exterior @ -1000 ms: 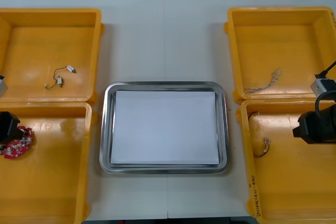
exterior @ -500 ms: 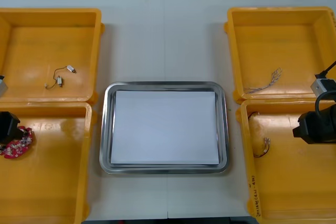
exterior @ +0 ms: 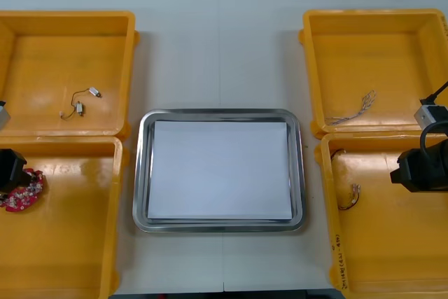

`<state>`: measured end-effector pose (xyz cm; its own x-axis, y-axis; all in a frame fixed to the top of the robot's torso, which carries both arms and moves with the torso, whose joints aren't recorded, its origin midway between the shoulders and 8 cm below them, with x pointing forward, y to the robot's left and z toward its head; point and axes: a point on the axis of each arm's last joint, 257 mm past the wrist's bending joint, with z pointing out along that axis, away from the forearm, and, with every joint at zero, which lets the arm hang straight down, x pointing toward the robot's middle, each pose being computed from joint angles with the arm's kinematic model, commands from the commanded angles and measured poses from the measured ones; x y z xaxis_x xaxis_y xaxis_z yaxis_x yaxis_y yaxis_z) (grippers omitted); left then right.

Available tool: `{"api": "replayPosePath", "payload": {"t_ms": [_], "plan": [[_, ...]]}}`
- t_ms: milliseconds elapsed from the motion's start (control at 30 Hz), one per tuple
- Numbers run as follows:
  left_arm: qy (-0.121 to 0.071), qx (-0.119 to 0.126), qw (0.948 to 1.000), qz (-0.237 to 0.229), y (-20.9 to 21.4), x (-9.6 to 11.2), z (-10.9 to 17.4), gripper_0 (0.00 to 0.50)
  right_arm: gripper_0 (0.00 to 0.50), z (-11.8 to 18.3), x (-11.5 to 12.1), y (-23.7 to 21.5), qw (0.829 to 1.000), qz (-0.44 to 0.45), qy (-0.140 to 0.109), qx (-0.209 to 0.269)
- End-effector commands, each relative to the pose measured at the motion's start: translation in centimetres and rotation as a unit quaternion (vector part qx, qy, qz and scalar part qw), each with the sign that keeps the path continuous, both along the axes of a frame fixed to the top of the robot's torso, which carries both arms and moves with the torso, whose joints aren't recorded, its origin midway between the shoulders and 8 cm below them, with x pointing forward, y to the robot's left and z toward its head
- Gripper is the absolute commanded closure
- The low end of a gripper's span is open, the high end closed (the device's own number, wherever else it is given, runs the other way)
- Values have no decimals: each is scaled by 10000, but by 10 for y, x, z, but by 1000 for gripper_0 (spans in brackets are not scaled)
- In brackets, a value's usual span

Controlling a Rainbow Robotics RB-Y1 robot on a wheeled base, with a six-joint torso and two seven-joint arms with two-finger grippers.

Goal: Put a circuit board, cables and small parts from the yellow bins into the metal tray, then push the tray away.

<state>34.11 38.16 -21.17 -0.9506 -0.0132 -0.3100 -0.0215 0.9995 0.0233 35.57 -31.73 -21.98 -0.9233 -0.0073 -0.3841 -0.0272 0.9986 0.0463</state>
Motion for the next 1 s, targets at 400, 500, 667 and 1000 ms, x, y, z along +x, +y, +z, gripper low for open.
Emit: {"api": "replayPosePath", "payload": {"t_ms": [400, 500, 667, 1000], "plan": [[220, 84, 9997, -111, 14, -13, -7, 0, 0, 4, 1, -5, 9992, -358, -68, 175], [250, 154, 9995, -70, 23, -14, -4, 0, 0, 4, 1, -5, 9992, -358, -68, 175], [339, 9, 9992, 196, 35, -15, -7, 0, 0, -18, -18, -26, 9983, -501, 311, -20], [-3, -73, 9991, 416, 51, -1, -7, 0, 0, -18, -21, -27, 9927, -1124, 387, 225]]}}
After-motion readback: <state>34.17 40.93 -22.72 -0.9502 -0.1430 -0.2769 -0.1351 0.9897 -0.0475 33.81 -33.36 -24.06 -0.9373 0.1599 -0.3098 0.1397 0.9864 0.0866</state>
